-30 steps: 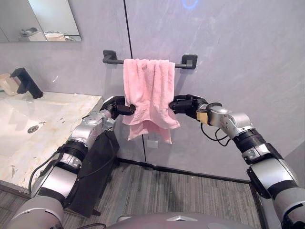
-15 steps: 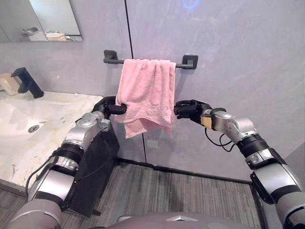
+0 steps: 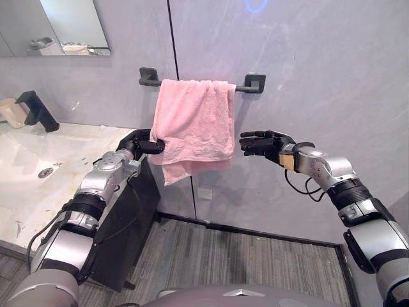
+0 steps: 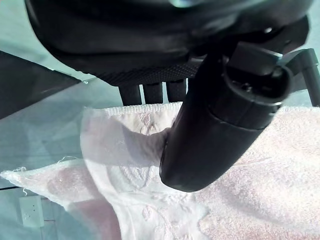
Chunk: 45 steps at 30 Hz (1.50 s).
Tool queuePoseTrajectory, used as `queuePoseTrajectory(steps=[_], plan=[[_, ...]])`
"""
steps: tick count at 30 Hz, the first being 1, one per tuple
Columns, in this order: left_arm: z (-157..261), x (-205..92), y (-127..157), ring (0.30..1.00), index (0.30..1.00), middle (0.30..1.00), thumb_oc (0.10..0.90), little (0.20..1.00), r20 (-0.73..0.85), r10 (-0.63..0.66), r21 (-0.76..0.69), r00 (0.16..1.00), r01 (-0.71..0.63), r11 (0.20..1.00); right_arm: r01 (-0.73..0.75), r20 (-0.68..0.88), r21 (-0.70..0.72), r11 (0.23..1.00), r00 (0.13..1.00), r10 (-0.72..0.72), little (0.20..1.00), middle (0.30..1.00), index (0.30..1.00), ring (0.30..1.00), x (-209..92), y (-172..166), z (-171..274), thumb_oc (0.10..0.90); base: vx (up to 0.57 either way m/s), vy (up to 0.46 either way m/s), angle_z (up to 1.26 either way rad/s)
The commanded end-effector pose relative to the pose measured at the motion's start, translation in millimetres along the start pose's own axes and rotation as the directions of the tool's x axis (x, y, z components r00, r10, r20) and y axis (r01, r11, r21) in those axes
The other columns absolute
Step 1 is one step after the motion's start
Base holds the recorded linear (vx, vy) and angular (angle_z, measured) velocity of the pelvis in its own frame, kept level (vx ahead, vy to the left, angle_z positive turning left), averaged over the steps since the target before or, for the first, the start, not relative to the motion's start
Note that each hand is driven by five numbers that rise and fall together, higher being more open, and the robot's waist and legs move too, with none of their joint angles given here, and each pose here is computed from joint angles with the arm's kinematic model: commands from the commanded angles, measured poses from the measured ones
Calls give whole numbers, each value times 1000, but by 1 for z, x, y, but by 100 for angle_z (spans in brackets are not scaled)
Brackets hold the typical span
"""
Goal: Organize the bathroom.
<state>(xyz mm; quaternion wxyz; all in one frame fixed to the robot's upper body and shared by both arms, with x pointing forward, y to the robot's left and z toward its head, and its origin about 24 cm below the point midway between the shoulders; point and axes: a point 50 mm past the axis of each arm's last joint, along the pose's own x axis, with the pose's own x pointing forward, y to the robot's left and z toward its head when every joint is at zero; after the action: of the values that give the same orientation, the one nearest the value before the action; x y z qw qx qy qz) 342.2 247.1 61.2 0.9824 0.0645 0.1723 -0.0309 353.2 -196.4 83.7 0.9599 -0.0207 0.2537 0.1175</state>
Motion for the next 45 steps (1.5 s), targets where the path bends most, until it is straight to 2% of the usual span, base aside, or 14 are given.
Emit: queuePoseTrajectory(steps=[1,6,12,20,26,32,33,34,35,45], plan=[[3,-5,10,300,300,300,400,300,60,31,65,998,-35,997,21,206,-23,1000,978,-16,900,900,900,900,-4,-2,37,800,0,0,0],[7,1,0,300,300,300,400,300,66,-2,68,998,-3,998,57,294,-51,997,955,-39,900,900,900,900,-2,6,56,800,0,0,0],[11,4,-12,300,300,300,400,300,77,-43,64,996,38,997,83,302,-80,993,952,-55,900,900,900,900,3,14,56,800,9,11,1],[9,5,-24,300,300,300,400,300,85,-80,57,993,75,996,62,271,-68,996,962,-41,900,900,900,900,12,28,47,800,7,7,0],[7,4,-28,300,300,300,400,300,73,-99,51,992,95,994,16,215,-87,996,977,3,900,900,900,900,23,59,36,800,36,6,1],[7,4,-27,300,300,300,400,300,70,-104,47,992,101,994,-3,199,-100,995,980,23,900,900,900,900,26,73,35,800,11,0,0],[6,5,-28,300,300,300,400,300,68,-105,48,992,102,994,-7,201,-95,995,979,26,542,542,542,542,27,76,37,562,0,0,0],[6,5,-28,300,300,300,400,300,68,-105,47,992,102,994,-8,200,-95,995,979,27,542,542,542,542,27,76,37,562,0,0,0],[6,5,-27,300,300,300,400,300,68,-105,47,992,102,994,-8,200,-92,996,979,26,314,314,314,314,27,76,37,409,0,0,0],[-1,2,-21,300,300,300,400,300,54,-96,54,994,93,994,-31,182,-110,993,982,50,300,300,300,300,27,80,33,400,0,0,0]])
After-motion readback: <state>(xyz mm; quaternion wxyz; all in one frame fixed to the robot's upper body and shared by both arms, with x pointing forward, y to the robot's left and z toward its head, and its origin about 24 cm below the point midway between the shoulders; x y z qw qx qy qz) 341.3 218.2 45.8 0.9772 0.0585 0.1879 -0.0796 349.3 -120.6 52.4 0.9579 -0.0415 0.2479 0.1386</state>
